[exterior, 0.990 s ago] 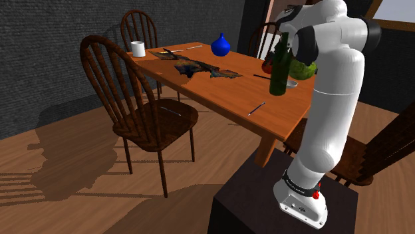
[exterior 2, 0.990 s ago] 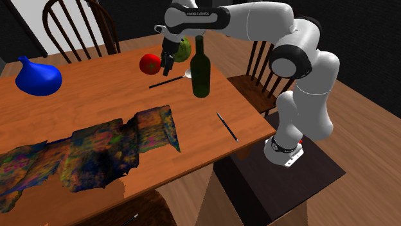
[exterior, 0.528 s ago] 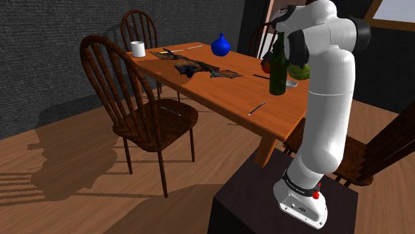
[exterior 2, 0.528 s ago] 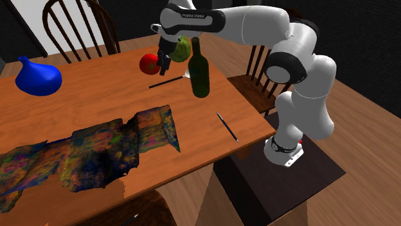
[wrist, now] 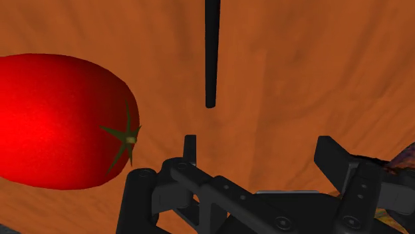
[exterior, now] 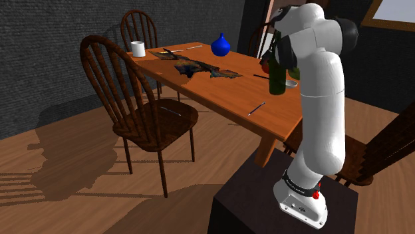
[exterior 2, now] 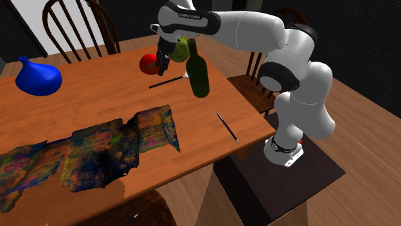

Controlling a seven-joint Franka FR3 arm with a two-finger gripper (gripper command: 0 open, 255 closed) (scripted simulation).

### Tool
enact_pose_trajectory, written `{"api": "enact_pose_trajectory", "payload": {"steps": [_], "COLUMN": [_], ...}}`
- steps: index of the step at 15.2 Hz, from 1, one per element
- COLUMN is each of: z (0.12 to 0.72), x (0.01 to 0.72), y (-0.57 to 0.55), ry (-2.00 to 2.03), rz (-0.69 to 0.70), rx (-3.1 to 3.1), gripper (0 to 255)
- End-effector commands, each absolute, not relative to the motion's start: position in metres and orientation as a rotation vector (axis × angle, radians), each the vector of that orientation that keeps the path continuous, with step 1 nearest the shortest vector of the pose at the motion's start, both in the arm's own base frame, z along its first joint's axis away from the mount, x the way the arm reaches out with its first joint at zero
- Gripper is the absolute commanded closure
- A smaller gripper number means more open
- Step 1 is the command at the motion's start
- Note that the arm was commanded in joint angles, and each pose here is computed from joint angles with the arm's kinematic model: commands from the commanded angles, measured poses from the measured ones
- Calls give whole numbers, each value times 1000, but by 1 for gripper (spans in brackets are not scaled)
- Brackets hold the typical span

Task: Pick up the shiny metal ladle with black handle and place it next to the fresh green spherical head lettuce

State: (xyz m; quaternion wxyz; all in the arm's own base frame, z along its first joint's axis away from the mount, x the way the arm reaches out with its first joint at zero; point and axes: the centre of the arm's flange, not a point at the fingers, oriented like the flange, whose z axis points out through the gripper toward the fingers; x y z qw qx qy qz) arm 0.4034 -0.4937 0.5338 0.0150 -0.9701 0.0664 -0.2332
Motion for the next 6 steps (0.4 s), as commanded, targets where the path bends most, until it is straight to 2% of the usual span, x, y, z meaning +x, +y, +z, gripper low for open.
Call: {"api": "enact_pose_trajectory", "payload": {"steps": [1,6], "z": [518,495], "x": [397,376], "y": [-493,-497], "ry": [184,101], "rz": [-579,-215], "rx": [-3073,-3191], "gripper": [0,0]}}
